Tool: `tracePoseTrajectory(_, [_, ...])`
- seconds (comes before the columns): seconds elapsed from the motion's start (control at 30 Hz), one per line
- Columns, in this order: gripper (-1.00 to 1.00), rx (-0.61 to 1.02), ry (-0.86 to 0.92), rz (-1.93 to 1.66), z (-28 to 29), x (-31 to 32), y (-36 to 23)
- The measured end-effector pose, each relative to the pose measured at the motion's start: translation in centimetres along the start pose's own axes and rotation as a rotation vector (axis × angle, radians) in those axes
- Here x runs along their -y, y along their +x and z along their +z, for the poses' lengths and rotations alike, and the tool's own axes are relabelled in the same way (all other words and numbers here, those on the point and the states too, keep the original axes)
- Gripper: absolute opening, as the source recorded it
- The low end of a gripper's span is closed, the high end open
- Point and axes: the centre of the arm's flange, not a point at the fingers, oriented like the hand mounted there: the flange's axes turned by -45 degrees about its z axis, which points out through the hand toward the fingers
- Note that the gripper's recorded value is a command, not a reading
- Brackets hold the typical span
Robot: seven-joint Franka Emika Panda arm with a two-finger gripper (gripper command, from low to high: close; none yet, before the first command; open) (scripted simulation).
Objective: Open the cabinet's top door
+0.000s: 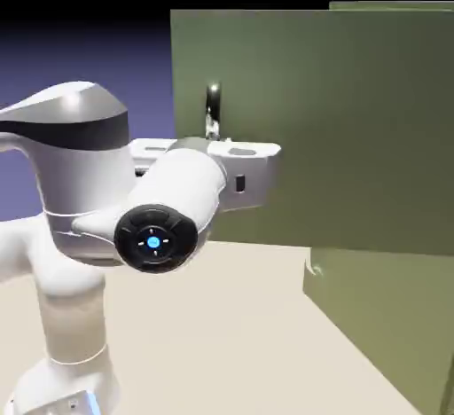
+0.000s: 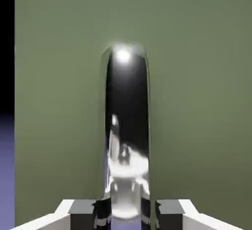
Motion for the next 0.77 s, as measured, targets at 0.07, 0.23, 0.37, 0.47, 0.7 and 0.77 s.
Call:
tracePoseTrajectory(0.07, [-1.00,0.000,0.045,0.000,-1.8,-0.7,0.0])
tracePoseTrajectory(0.23, [-1.00,0.000,0.148,0.000,-5.9,-2.6,0.0])
tracePoseTrajectory(0.37, [-1.00,0.000,0.225,0.000,-8.7,-4.3,0.0])
tracePoseTrajectory(0.47, [-1.00,0.000,0.279,0.000,-10.7,-5.6,0.0])
tracePoseTrajectory(0.7, [-1.00,0.000,0.392,0.000,-14.5,-8.7,0.0])
tracePoseTrajectory(0.77, [-1.00,0.000,0.422,0.000,-15.4,-9.5,0.0])
